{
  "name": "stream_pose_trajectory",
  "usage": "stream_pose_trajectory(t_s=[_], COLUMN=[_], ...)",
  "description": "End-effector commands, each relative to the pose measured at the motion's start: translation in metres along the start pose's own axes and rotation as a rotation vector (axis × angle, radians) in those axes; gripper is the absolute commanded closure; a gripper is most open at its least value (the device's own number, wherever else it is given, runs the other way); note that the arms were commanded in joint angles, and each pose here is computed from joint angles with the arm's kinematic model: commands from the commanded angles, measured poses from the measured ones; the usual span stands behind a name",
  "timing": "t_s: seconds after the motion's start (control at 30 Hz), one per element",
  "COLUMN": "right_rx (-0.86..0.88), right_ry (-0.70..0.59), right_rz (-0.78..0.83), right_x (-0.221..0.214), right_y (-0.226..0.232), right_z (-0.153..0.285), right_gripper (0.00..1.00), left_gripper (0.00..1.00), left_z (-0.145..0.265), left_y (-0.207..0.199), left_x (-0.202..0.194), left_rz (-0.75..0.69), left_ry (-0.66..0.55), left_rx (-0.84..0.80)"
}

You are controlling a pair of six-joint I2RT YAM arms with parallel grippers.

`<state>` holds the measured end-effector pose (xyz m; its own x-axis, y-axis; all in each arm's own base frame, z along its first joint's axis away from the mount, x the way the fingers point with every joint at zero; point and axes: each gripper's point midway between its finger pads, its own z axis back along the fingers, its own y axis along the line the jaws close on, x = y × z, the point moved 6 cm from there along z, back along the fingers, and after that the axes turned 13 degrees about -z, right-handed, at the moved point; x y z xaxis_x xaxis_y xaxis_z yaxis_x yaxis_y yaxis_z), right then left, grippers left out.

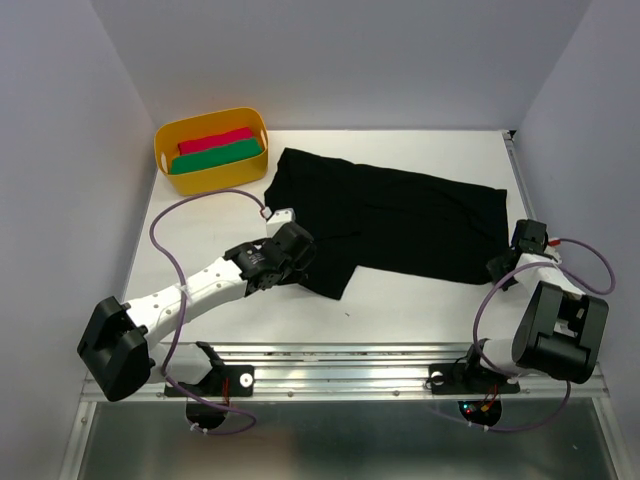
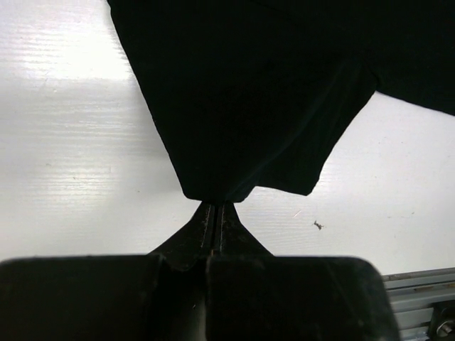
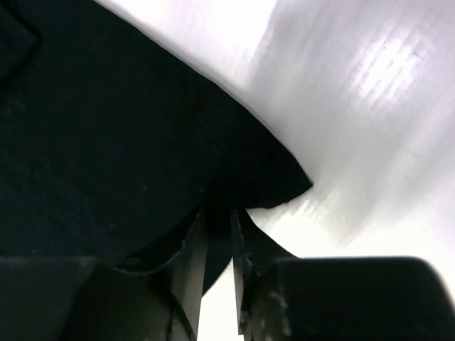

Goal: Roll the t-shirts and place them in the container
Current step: Fold the T-shirt at the center of the board.

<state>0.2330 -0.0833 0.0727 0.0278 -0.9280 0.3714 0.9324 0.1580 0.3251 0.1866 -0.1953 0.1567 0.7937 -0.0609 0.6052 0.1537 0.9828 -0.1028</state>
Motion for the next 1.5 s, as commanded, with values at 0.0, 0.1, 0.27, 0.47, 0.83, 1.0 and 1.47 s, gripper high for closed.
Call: stream_pose_trajectory(t_s=[0.0, 0.1, 0.27, 0.47, 0.83, 1.0, 1.47], right_rx=[0.018, 0.038, 0.097, 0.153, 0.269, 0.283, 0.313], right_ry=[0.004, 0.004, -0.001, 0.006, -0.030, -0.040, -0.063], right_rz=[0.003, 0.006, 0.017, 0.037, 0.057, 0.051, 0.013], right_x=[0.000, 0.001, 0.007, 0.015, 0.040, 0.047, 0.061], right_y=[0.003, 0.006, 0.017, 0.032, 0.072, 0.084, 0.109], right_z=[-0.013, -0.010, 0.006, 0.023, 0.046, 0.046, 0.039], right_gripper=[0.83, 0.99, 0.99, 0.99, 0.99, 0.99, 0.99], left_gripper=[1.00, 1.00, 1.00, 1.00, 1.00, 1.00, 1.00], left_z=[0.009, 0.014, 0.023, 0.030, 0.015, 0.003, -0.043], left_y=[-0.002, -0.004, -0.006, -0.010, -0.005, 0.004, 0.023], left_x=[0.018, 0.027, 0.055, 0.091, 0.177, 0.205, 0.237], left_rz=[-0.004, -0.002, 0.009, 0.002, -0.028, -0.011, 0.028], left_ry=[-0.055, -0.075, -0.117, -0.179, -0.261, -0.274, -0.255], left_rx=[0.002, 0.005, -0.036, -0.055, 0.016, 0.026, 0.035])
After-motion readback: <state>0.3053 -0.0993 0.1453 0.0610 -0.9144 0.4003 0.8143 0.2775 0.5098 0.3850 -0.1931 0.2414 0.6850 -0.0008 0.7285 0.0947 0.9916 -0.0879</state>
